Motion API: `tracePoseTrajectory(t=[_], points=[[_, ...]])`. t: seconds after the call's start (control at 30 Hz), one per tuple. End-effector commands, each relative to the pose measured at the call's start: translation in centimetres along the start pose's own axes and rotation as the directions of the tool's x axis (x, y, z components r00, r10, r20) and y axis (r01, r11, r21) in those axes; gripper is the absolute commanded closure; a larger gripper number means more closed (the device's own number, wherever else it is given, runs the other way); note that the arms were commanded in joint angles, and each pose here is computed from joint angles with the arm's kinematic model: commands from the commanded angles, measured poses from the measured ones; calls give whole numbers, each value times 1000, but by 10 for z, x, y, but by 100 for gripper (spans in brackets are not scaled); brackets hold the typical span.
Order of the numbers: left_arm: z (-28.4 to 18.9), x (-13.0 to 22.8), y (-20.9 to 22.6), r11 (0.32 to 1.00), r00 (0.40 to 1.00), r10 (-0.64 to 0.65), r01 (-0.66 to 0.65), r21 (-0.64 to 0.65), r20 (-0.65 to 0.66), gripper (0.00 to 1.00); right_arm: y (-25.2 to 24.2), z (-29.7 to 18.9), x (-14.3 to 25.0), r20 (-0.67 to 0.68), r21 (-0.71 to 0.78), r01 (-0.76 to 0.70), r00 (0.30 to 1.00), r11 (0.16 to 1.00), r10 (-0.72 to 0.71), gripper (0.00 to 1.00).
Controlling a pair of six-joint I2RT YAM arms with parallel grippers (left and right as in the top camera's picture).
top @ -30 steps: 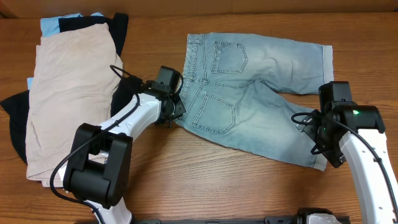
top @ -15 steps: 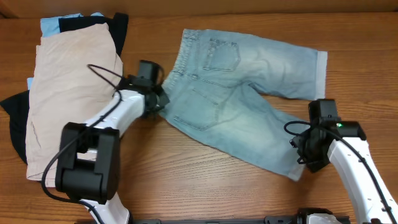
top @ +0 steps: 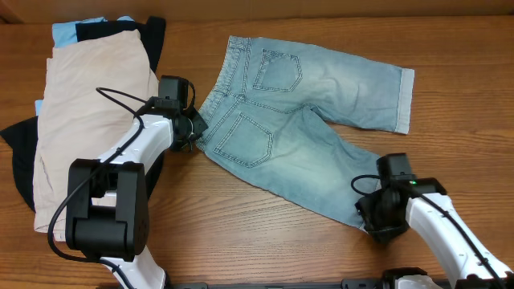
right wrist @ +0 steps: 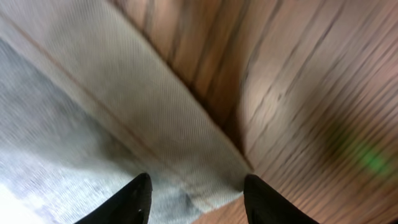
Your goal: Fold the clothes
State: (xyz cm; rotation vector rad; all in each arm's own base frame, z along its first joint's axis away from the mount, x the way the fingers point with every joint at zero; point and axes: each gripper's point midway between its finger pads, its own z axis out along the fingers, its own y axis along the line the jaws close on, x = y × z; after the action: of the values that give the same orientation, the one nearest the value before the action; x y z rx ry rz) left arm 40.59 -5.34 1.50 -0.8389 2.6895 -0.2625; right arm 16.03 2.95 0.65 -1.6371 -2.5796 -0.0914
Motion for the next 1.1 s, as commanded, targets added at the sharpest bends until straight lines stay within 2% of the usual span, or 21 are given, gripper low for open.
tracePoseTrajectory(t=[0.0, 0.2, 0.5, 0.53, 0.67, 0.8, 0.97, 1.07], points=[[3, -1, -4, 1000, 1000, 16, -16, 7, -5, 96, 1, 2, 11, -18, -3, -10, 1000, 1000, 10, 47], [3, 1, -1, 1000, 1000, 16, -16, -5, -17, 96, -2, 4, 11, -3, 12, -5, 1000, 1000, 5, 33], [3, 4, 4, 1000, 999, 15, -16, -24, -28, 96, -13, 24, 3, 56, 15, -53, 997, 998, 52, 33], [3, 4, 3, 1000, 999, 15, -16, -24, -28, 96, -14, 26, 1, 64, 14, -56, 996, 998, 55, 35], [2, 6, 5, 999, 999, 30, -31, -30, -36, 96, -10, 26, -4, 90, -4, -54, 994, 999, 54, 56], [2, 10, 11, 997, 997, 59, -62, -46, -57, 96, 1, 24, -8, 104, -48, -47, 993, 998, 52, 94], [-7, 6, 7, 996, 996, 67, -70, -49, -63, 96, 40, 9, -20, 171, -158, 120, 981, 980, -93, 96], [-29, -4, -3, 990, 989, 130, -133, -45, -65, 96, 67, -21, -37, 235, -207, 187, 962, 960, -137, 96]])
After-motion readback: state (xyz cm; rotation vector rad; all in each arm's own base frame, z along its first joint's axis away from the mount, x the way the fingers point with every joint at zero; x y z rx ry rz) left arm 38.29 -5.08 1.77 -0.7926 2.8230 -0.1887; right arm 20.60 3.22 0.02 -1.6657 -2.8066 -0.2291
